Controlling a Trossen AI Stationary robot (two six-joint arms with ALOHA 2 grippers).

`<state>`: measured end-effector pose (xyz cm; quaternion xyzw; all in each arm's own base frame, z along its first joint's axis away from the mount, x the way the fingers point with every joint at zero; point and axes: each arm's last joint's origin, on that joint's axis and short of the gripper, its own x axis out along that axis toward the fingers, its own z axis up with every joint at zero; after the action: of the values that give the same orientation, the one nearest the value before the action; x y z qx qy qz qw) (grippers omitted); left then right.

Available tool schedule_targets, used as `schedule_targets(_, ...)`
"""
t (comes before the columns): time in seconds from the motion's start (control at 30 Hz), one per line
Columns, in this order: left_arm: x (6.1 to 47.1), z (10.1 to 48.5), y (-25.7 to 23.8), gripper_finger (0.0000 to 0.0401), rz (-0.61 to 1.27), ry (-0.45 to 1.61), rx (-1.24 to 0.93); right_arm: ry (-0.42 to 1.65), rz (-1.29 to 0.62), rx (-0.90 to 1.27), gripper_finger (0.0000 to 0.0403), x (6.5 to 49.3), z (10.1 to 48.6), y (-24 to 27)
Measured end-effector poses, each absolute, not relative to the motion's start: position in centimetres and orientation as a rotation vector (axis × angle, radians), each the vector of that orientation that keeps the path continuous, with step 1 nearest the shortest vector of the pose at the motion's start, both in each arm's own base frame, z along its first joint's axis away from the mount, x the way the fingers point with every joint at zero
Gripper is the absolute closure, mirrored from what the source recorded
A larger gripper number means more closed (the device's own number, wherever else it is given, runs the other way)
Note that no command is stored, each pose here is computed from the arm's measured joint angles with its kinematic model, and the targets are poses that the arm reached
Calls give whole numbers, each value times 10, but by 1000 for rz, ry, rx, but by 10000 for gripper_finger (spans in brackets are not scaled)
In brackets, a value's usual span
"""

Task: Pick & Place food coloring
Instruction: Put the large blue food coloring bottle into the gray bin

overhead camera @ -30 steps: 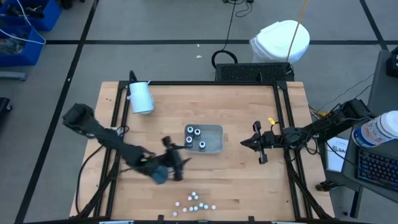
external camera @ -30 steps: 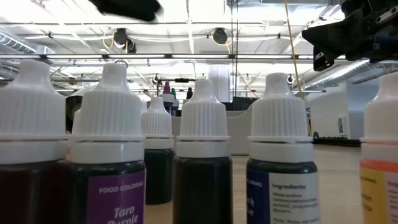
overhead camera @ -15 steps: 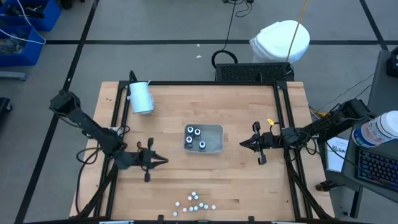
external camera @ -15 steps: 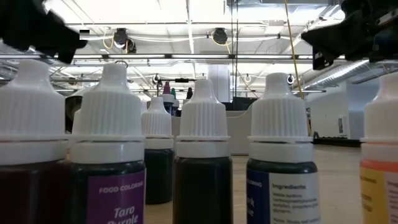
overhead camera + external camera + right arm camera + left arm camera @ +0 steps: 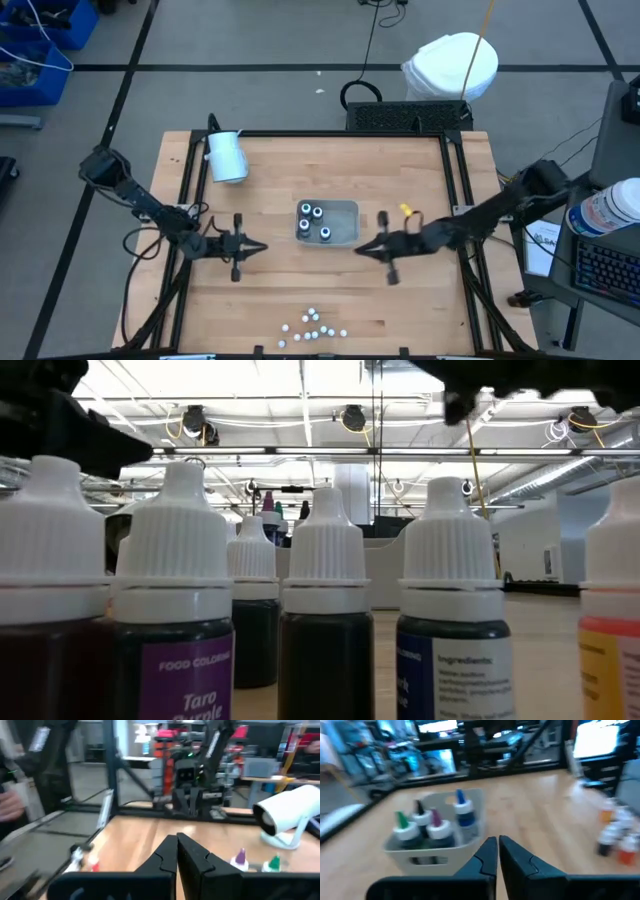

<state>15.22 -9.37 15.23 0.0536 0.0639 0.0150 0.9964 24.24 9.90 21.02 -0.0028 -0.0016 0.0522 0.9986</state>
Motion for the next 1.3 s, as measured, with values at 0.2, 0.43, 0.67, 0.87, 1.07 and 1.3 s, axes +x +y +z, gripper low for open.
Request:
schedule_targets(0.2,154,147,-86,354,168,169,134,70,89,-83,344,291,213,130)
schedule_targets(0.43,153,143,-84,352,171,204,155,195,-25,-243,231,325,225,179)
schedule_targets(0.67,153,142,-83,352,175,212,156,266,-336,-281,180,341,211,195)
schedule_targets(0.87,154,144,-84,352,173,199,142,294,-364,-189,177,350,187,191)
schedule_targets(1.07,155,147,-84,352,164,168,118,305,-398,-247,176,351,184,188)
schedule_targets(1.3,155,147,-85,352,163,168,102,303,-584,-336,176,349,185,182)
